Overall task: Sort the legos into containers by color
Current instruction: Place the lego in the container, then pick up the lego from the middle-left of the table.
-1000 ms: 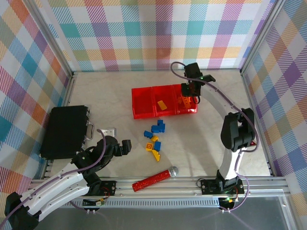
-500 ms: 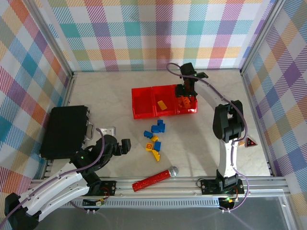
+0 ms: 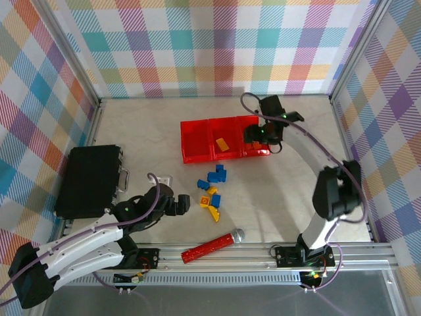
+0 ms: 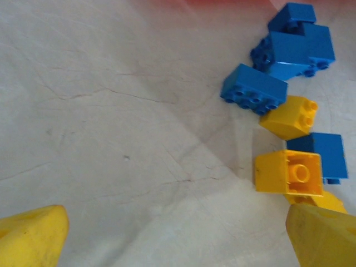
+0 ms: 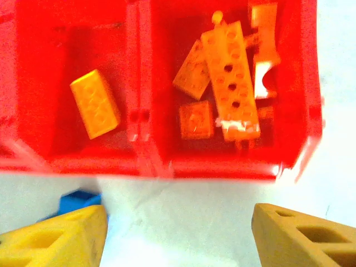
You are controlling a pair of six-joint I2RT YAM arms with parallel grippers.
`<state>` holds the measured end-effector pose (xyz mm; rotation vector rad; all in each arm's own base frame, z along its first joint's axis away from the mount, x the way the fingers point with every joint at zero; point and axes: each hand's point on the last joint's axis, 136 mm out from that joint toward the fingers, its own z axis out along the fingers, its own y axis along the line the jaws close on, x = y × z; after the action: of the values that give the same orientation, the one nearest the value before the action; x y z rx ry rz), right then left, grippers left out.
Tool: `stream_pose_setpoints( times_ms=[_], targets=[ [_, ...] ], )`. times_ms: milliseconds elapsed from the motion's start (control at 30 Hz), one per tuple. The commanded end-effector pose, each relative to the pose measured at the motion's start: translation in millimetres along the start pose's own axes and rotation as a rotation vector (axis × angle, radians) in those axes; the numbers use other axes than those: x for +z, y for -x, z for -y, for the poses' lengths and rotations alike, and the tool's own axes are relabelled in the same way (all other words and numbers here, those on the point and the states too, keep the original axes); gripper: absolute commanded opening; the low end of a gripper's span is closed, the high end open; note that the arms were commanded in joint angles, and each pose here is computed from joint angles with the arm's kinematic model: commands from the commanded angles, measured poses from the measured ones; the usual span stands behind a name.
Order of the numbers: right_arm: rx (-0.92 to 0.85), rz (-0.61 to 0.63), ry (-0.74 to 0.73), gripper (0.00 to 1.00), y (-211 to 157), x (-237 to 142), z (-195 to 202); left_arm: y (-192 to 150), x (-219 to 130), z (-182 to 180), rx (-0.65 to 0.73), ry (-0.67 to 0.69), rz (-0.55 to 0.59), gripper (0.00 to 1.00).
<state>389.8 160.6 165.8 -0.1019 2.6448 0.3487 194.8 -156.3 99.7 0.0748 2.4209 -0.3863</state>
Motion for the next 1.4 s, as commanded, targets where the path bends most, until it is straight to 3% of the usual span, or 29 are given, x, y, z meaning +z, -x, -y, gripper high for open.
stream_pose_setpoints(
  times_ms=[0, 200, 367, 567, 900, 1367],
  targets=[
    [0.077, -0.004, 0.121, 0.7, -27, -18, -15, 16, -9, 29, -0.017, -0.062, 0.033, 1.0],
    [0.144, -0.023, 0.174, 0.69, -85, -33, -15, 2, -5, 75, 0.1, -0.082, -0.046, 1.0],
    [0.161, -0.012, 0.14, 0.7, -112, -40, -1, -5, 5, 91, 0.181, -0.027, -0.141, 1.0],
    [0.142, -0.008, 0.108, 0.7, -118, -45, 6, -18, 20, 99, 0.257, 0.024, -0.258, 1.0],
    [0.11, -0.054, 0.087, 0.69, -121, -29, 9, -28, 36, 90, 0.268, 0.091, -0.34, 1.0],
    [0.065, -0.122, 0.015, 0.69, -131, -17, 21, -20, 54, 76, 0.221, 0.137, -0.408, 0.88]
  ],
)
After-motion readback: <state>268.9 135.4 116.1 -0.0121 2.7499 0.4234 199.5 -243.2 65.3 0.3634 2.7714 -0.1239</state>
